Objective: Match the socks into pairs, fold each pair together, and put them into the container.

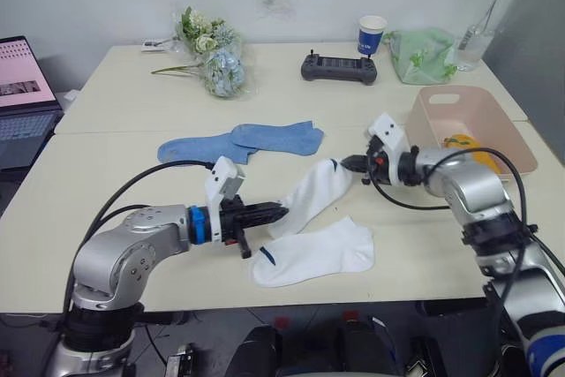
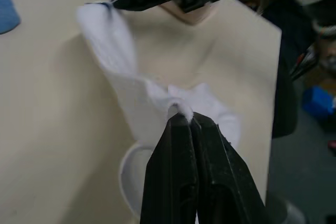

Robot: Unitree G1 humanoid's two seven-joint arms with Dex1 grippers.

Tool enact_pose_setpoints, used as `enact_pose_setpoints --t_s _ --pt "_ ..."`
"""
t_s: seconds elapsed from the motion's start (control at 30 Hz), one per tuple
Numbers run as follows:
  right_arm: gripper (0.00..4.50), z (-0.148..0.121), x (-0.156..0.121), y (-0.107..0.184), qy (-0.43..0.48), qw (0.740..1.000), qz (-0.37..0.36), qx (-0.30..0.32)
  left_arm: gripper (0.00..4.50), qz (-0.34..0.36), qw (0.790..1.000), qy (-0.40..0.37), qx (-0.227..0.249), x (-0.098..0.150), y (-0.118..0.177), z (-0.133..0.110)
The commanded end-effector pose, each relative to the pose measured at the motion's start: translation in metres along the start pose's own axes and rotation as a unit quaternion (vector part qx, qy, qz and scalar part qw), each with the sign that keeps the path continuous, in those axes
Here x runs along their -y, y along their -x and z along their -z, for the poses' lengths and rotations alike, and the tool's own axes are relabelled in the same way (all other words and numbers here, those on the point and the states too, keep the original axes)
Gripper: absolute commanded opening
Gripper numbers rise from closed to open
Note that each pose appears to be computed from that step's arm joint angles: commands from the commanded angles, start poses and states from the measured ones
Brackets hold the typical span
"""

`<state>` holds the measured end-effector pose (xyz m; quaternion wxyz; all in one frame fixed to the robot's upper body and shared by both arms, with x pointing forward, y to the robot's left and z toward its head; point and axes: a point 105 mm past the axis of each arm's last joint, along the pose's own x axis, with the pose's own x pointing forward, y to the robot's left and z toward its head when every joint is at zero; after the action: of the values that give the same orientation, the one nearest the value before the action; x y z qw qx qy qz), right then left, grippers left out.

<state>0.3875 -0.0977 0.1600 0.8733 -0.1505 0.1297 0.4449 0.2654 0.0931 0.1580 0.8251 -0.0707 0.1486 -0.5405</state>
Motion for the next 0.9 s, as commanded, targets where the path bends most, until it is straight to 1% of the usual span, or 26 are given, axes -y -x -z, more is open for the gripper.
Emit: enact_pose_setpoints --t_s 0.03,0.17,0.23,0.4,0.53,0.63,0.67,0.73,0.77,0.8,0.83,0.9 --pt "0.00 -0.028 0.009 0.000 0.036 0.999 0.012 0.038 0.02 -0.002 0.999 -0.031 0.041 0.006 -0.001 -0.031" --pt "0.00 -0.036 0.005 -0.002 0.045 0.998 -0.002 0.048 0.02 0.036 0.998 0.005 0.047 0.017 -0.009 -0.032" --pt "0.00 -0.037 -0.005 -0.007 0.052 0.997 -0.021 0.053 0.02 0.049 0.998 0.016 0.033 0.022 -0.018 -0.023" --pt "0.00 -0.034 -0.035 -0.021 0.060 0.994 -0.069 0.058 0.02 0.087 0.994 0.058 0.042 0.034 -0.033 -0.019" --pt "0.00 -0.024 -0.075 -0.027 0.063 0.985 -0.150 0.050 0.02 0.080 0.994 0.075 -0.010 0.034 -0.029 0.011" --pt "0.00 -0.016 -0.094 -0.026 0.059 0.981 -0.183 0.040 0.02 0.070 0.995 0.064 -0.041 0.031 -0.018 0.028" --pt "0.00 -0.014 -0.100 -0.025 0.053 0.979 -0.194 0.040 0.19 0.071 0.994 0.061 -0.051 0.032 -0.012 0.032" --pt "0.40 -0.013 -0.104 -0.024 0.042 0.979 -0.194 0.044 0.55 0.070 0.994 0.054 -0.067 0.031 -0.002 0.039" --pt "0.62 -0.012 -0.104 -0.022 0.039 0.980 -0.193 0.045 0.88 0.072 0.993 0.050 -0.075 0.031 0.004 0.042" --pt "1.05 -0.013 -0.103 -0.021 0.036 0.980 -0.190 0.048 1.27 0.074 0.993 0.046 -0.080 0.031 0.009 0.042" --pt "1.27 -0.015 -0.101 -0.018 0.030 0.981 -0.184 0.054 1.49 0.072 0.993 0.042 -0.085 0.030 0.014 0.042" --pt "2.01 -0.019 -0.097 -0.011 0.023 0.982 -0.177 0.066 2.16 0.068 0.993 0.033 -0.090 0.027 0.026 0.040"
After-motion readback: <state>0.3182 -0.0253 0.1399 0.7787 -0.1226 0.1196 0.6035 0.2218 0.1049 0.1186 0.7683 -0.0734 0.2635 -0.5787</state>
